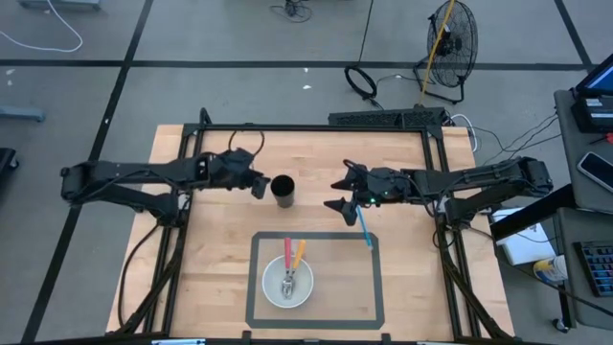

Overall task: Pick & Place Utensil
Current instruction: Put the black cup to the right of the white bowl on the mat

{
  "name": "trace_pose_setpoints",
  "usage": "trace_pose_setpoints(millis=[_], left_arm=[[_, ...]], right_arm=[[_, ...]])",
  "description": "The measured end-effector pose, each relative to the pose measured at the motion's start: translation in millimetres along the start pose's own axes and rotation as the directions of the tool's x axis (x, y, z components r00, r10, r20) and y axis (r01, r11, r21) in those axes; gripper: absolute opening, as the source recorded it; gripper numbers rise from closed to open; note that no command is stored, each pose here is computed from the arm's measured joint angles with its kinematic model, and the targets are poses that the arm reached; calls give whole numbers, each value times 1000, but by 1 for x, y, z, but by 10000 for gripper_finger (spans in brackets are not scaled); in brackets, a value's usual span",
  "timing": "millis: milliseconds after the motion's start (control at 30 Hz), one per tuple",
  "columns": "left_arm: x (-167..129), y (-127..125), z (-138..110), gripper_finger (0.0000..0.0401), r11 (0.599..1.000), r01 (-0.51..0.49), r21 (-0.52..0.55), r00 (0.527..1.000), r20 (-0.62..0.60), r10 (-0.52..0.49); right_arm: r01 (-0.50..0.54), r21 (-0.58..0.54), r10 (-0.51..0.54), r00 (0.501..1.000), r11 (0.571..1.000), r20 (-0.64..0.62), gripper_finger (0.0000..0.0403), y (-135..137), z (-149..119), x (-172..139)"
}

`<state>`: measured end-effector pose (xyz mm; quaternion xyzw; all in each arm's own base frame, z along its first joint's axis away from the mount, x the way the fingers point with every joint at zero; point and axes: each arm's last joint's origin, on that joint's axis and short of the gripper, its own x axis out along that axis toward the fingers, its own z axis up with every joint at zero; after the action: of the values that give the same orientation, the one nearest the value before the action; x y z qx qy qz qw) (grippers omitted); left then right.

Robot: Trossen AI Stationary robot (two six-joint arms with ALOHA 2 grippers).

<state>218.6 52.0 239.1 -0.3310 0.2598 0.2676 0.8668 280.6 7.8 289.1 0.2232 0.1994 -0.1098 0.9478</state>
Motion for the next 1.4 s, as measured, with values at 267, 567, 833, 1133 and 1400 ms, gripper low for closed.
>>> trace_pose_setpoints(millis=[267,567,833,1133,1400], left_arm=[[26,3,-2,188,1000,30,5,996,-90,-29],[29,4,-3,175,1000,24,18,995,-100,-22],[29,3,-3,83,999,34,28,994,-103,-31],[29,2,-2,7,997,62,49,993,-99,-57],[29,0,1,7,996,76,50,995,-73,-72]], right_arm=[[22,-3,-22,1000,1000,9,313,-1,0,0],[32,-8,-32,999,999,-9,313,-2,-2,0],[30,-4,-30,1000,1000,-3,313,-5,-8,2],[58,43,-56,997,997,-50,313,-14,-24,6],[58,41,-55,997,997,-57,313,-14,-27,6]])
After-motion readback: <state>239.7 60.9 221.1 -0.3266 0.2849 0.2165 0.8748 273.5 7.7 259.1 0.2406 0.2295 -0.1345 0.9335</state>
